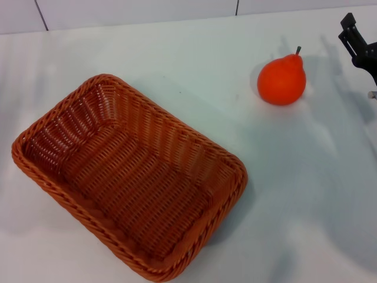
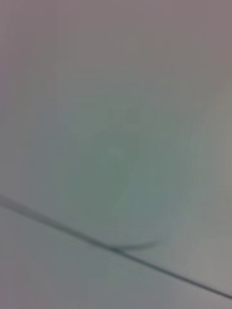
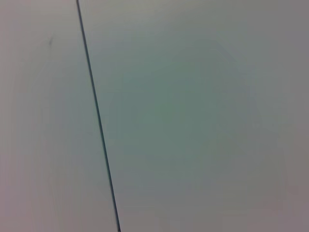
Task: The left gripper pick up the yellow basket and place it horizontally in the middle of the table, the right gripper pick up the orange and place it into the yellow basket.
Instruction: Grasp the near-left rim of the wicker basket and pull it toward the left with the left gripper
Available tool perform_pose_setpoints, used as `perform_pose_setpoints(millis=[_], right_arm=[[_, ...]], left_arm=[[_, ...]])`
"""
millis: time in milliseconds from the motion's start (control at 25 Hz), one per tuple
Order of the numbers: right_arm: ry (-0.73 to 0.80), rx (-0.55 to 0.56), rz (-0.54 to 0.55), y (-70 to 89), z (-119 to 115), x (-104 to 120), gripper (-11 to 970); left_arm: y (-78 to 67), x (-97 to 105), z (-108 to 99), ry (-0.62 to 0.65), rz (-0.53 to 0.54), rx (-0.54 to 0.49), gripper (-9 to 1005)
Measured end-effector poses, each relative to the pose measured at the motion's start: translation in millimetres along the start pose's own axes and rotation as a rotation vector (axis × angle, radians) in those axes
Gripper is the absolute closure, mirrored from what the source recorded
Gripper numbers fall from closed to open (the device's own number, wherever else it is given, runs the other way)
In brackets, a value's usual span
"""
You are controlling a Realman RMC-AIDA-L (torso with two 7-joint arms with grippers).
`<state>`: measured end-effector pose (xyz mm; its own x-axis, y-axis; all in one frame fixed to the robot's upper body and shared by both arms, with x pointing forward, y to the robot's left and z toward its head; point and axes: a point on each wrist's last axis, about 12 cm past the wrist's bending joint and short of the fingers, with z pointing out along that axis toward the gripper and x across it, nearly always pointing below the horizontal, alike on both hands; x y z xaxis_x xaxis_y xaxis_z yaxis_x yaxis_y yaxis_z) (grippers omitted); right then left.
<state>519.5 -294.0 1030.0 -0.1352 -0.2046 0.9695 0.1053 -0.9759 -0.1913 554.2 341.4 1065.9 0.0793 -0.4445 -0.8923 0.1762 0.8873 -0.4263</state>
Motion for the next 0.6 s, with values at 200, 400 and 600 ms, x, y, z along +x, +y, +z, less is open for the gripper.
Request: perform_pose_setpoints(millis=[200,400,600], right_arm=[[0.0,0.004,0.002,-1.1,-0.4,-0.2,10],[-0.003,0.011,0.001,-1.7,-1.3,-0.7,10],[0.003,0.011,0.001,-1.2,-2.9,-0.2,10]], left_arm=[[-6.1,-32.4,28.3,0.202,-0.152,0.24,154],[-27.3,-55.4,53.7,0.486,-0.102,0.434,154],[-43.5,-67.9,68.9,0.816,0.021,0.515,153]])
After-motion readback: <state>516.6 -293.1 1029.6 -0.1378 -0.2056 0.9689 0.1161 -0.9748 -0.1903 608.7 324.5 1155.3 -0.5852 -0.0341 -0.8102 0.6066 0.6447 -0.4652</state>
